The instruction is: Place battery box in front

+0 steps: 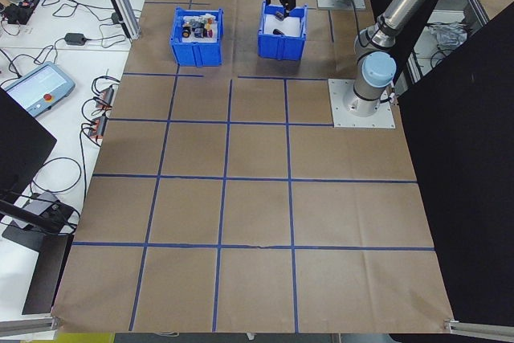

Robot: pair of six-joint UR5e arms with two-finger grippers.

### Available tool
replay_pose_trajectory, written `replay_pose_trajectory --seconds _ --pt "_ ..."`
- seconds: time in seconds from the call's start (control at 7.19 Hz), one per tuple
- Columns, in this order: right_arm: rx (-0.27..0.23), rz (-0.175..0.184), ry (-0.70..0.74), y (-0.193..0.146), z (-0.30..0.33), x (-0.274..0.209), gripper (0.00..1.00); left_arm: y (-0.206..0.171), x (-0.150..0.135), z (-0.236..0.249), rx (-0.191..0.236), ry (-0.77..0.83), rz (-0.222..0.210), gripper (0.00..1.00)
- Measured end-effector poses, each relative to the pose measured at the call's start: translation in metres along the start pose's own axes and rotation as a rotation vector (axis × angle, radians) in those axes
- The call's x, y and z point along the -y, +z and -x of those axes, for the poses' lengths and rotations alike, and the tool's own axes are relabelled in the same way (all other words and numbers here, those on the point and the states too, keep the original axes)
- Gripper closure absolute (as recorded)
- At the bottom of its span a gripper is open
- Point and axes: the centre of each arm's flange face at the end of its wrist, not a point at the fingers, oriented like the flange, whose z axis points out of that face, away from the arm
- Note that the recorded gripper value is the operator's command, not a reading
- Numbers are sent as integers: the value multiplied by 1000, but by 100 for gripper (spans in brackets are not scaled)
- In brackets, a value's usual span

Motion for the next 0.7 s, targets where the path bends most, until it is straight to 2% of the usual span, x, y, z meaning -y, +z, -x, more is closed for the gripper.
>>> replay_pose_trajectory --seconds 0.42,0.56,0.7 --pt "-18 -25 -453 16 63 105 0 31 -66 18 32 -415 -4 0" --pt "-19 -25 -536 26 84 129 0 47 -92 16 29 -498 -5 0" --pt "-12 -17 -611 40 102 146 0 69 -116 15 5 -568 29 0"
